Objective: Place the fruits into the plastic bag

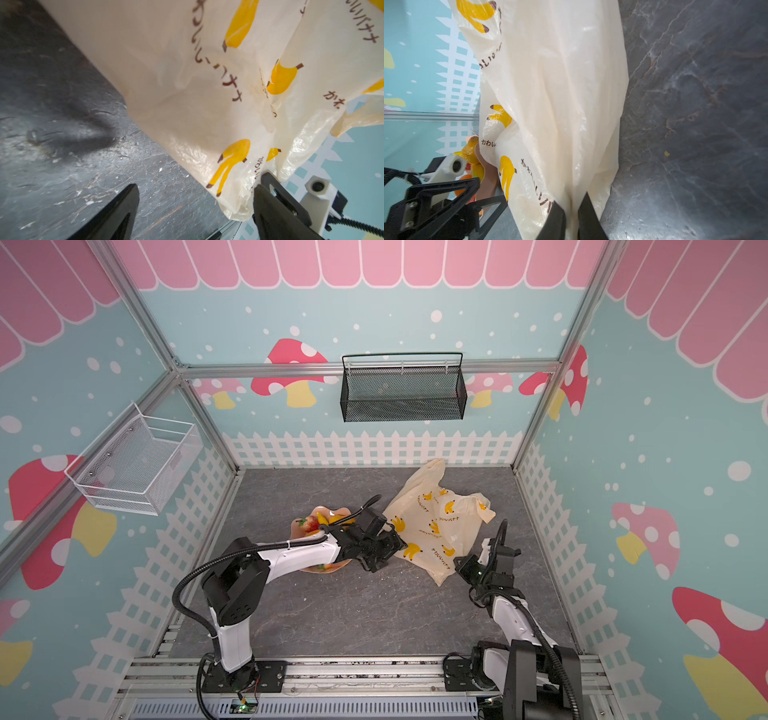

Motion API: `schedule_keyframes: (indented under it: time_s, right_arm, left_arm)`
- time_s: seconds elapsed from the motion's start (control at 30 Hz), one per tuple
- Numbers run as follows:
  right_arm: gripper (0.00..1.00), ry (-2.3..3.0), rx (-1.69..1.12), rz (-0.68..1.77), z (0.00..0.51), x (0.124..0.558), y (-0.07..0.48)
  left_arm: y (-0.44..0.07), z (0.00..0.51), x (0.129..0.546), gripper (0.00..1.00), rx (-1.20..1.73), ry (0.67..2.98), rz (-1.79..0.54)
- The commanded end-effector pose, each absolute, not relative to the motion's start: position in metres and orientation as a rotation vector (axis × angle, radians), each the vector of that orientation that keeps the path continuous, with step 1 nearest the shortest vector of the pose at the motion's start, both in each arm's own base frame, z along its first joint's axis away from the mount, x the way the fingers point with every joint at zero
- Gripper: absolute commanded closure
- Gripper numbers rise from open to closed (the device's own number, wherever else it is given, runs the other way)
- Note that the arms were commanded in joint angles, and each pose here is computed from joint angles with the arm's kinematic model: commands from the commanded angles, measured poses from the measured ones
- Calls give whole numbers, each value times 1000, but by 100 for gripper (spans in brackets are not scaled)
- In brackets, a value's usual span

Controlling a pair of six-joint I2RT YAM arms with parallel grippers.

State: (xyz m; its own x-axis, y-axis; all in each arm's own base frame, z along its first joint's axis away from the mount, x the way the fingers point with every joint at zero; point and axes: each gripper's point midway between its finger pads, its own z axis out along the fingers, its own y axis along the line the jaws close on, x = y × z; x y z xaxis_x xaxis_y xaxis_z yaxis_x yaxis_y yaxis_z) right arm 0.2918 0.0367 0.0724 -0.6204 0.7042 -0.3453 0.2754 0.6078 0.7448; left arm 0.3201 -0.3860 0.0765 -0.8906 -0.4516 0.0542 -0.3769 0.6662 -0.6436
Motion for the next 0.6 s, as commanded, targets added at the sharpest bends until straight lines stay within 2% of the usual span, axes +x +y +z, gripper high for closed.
schedule_keyframes:
  time_s: [0.0,0.17,0.3,0.47,0.57]
  right_arm:
    - [89,2104,911,988,78,288,41]
    - [90,2066,1006,1089,75,275,51]
    - [90,2039,1044,1171,78,266,65]
    - [90,2039,1059,1252,83,258,83]
    - [88,2068,1062,1279,83,252,92]
  left_arm:
    - [-391,82,333,13,-793,2692,-1046]
    - [-398,78,348,14,-813,2647,-1047]
    - [-408,78,363,21,-770,2626,-1053]
    - [-416,73,376,42,-725,2634,-1055]
    - [-412,76,384,62,-674,2628,-1039]
